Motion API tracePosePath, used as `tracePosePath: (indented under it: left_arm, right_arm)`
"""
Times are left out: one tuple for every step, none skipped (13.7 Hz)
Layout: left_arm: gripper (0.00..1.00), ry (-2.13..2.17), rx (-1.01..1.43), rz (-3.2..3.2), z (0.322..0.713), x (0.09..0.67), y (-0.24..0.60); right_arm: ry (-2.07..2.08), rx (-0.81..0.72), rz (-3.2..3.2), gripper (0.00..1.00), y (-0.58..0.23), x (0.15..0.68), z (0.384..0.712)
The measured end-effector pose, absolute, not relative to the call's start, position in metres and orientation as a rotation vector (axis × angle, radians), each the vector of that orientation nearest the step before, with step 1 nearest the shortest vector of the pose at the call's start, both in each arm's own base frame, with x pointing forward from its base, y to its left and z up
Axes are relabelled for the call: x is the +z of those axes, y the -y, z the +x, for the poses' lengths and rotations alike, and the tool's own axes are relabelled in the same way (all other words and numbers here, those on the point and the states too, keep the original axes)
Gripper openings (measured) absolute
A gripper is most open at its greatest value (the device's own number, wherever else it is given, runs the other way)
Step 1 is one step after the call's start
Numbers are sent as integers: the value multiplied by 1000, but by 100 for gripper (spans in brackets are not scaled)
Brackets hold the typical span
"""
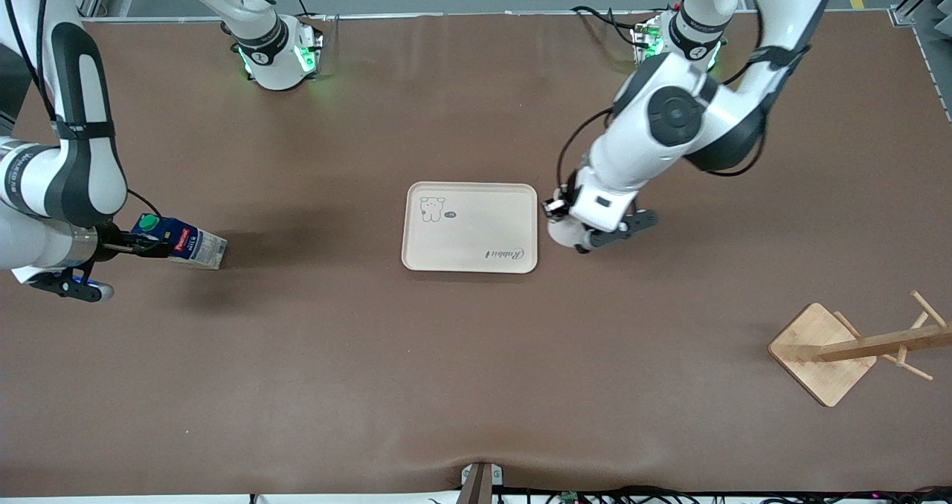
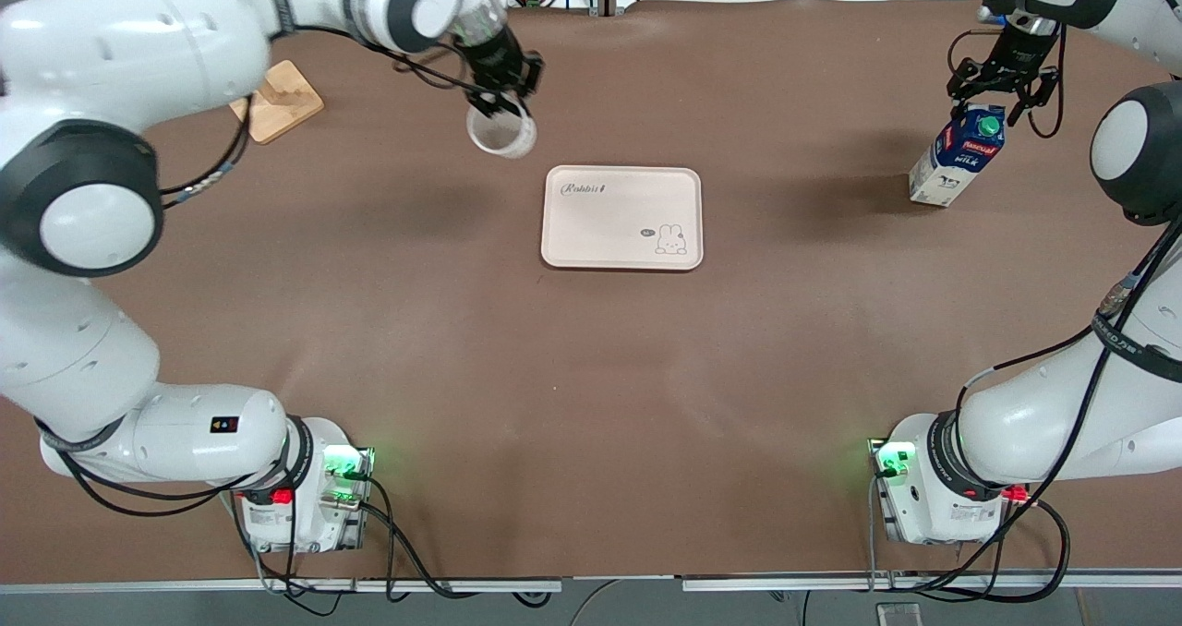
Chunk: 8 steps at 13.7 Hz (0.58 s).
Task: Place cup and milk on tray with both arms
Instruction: 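Lift the mug off the stand and carry it over the tray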
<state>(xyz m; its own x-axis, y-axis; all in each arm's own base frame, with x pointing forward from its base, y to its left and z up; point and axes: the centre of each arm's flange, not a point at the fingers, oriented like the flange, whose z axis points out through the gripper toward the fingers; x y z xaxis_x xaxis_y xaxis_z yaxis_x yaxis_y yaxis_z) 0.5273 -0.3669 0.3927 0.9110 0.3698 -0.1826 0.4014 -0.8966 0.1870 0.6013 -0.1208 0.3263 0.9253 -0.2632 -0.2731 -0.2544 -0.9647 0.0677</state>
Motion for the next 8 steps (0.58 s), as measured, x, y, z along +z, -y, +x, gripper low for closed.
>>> tracePosePath:
  left_arm:
    - [9, -578, -253, 2850, 523, 380, 383]
    - [9, -583, -294, 2846, 520, 368, 396]
    - [9, -592, -334, 2842, 517, 355, 407]
    - [9, -595, -373, 2837, 516, 342, 417]
    - [9, -590, -409, 2834, 515, 329, 425]
    - [9, -580, -444, 2834, 514, 315, 433]
    - [9, -572, -473, 2839, 511, 301, 440]
    - [9, -567, -494, 2849, 508, 289, 445]
  right_arm:
    - [422, -396, 3065, 100, 121, 323, 602]
    - [433, -354, 3076, 91, 121, 320, 603]
    - [440, -330, 3084, 81, 121, 320, 602]
    - [445, -320, 3090, 69, 121, 323, 602]
    - [449, -315, 3097, 65, 121, 325, 602]
    - [449, -310, 3102, 64, 120, 327, 602]
    - [449, -305, 3106, 64, 120, 328, 602]
    - [448, -297, 3108, 64, 120, 331, 603]
